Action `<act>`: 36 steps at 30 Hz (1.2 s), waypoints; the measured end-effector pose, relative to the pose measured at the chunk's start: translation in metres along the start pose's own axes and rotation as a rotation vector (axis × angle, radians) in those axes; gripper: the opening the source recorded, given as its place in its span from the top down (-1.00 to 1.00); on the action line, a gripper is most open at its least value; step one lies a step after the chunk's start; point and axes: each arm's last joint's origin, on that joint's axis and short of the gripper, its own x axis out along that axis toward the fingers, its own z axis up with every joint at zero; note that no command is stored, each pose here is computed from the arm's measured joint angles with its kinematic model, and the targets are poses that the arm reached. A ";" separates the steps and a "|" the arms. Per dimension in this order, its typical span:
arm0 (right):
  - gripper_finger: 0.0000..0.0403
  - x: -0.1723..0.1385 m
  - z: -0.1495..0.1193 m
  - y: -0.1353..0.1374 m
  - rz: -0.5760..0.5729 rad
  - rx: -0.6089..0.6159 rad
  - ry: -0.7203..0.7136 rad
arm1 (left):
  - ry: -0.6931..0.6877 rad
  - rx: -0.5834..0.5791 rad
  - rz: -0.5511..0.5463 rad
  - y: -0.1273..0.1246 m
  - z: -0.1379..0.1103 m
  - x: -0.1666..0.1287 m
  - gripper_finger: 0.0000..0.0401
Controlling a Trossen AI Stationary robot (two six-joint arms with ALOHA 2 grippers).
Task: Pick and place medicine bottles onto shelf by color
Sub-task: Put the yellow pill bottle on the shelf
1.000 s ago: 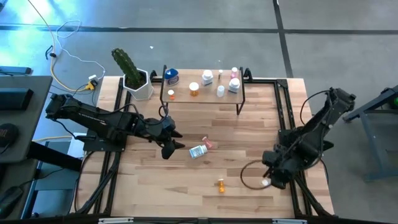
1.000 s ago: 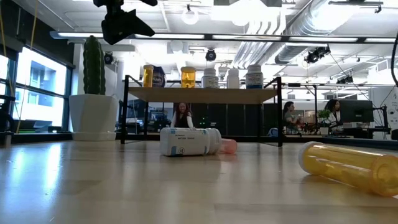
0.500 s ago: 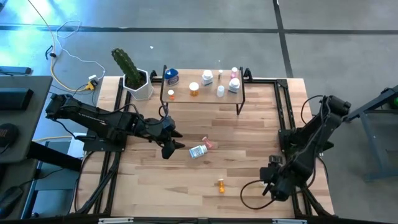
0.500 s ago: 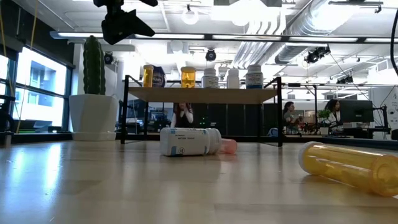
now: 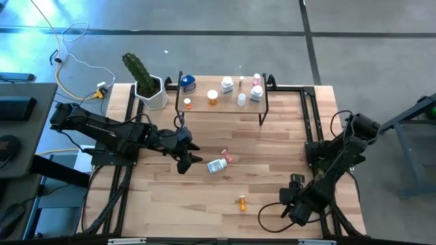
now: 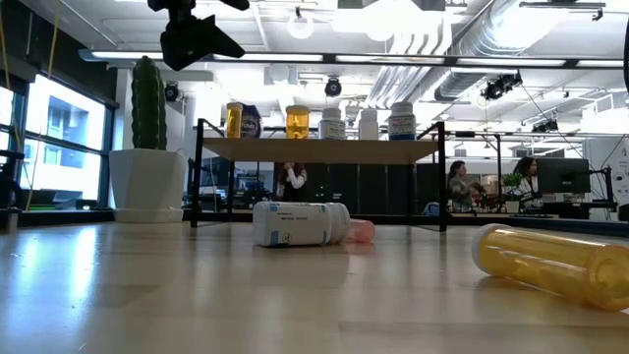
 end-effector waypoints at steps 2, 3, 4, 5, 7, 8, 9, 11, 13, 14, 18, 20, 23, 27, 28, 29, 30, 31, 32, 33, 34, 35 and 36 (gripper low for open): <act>-0.20 0.004 0.000 0.001 -0.013 0.000 0.008 | 0.000 0.000 0.000 0.000 0.000 0.000 -0.27; -0.19 0.005 0.000 0.001 -0.016 0.002 0.009 | 0.000 0.000 0.000 0.000 0.000 0.000 -0.27; -0.16 0.006 0.000 0.001 -0.018 0.006 0.011 | 0.000 0.000 0.000 0.000 0.000 0.000 -0.27; -0.13 0.006 0.000 0.002 -0.019 0.008 0.011 | 0.000 0.000 0.000 0.000 0.000 0.000 -0.27; -0.05 0.006 0.000 0.001 -0.018 0.010 0.011 | 0.000 0.000 0.000 0.000 0.000 0.000 -0.27; 0.00 0.006 0.000 0.001 -0.019 0.010 0.011 | 0.000 0.000 0.000 0.000 0.000 0.000 -0.27; 0.06 0.006 0.000 0.002 -0.018 0.010 0.012 | 0.000 0.000 0.000 0.000 0.000 0.000 -0.27; 0.18 0.006 0.000 0.002 -0.014 0.010 0.017 | 0.000 0.000 0.000 0.000 0.000 0.000 -0.27; 0.30 0.006 0.000 0.002 -0.012 0.010 0.019 | 0.001 0.000 0.000 0.000 0.000 0.000 -0.27; 0.36 0.006 0.000 0.002 -0.012 0.010 0.019 | 0.000 0.000 0.000 0.000 0.000 0.000 -0.27; 0.53 0.005 0.001 0.002 -0.008 0.009 0.017 | 0.000 0.000 0.000 0.000 0.000 0.000 -0.27; 0.56 0.005 0.001 0.002 -0.006 0.004 0.018 | 0.001 0.000 0.000 0.000 0.000 0.000 -0.27; 0.53 0.005 0.001 0.002 -0.001 0.011 0.025 | 0.001 -0.001 0.000 0.000 0.000 0.000 -0.27; 0.48 0.002 0.006 -0.001 0.023 0.054 0.037 | 0.000 -0.001 0.002 0.001 0.000 0.000 -0.27; 0.48 0.001 0.008 -0.003 0.030 0.064 0.034 | 0.000 -0.002 0.004 0.001 0.000 0.000 -0.27; 0.48 0.000 0.010 -0.004 0.036 0.076 0.028 | 0.001 -0.004 0.007 0.002 0.001 0.000 -0.27; 0.49 -0.002 0.013 -0.007 0.044 0.089 0.022 | 0.003 0.000 0.012 0.003 0.001 0.000 -0.27; 0.50 -0.004 0.016 -0.009 0.053 0.104 0.014 | 0.002 0.005 0.016 0.004 0.002 0.001 -0.27; 0.51 -0.006 0.019 -0.012 0.061 0.120 0.007 | 0.002 0.012 0.020 0.005 0.002 0.001 -0.27; 0.51 -0.008 0.023 -0.015 0.068 0.137 0.001 | 0.000 0.021 0.024 0.006 0.003 0.001 -0.27; 0.51 -0.010 0.027 -0.018 0.074 0.157 -0.006 | -0.002 0.028 0.028 0.008 0.004 0.001 -0.27; 0.51 -0.011 0.031 -0.021 0.083 0.177 -0.012 | -0.001 0.034 0.033 0.009 0.004 0.001 -0.27; 0.50 -0.013 0.035 -0.025 0.096 0.198 -0.019 | 0.001 0.034 0.033 0.010 0.005 0.001 -0.27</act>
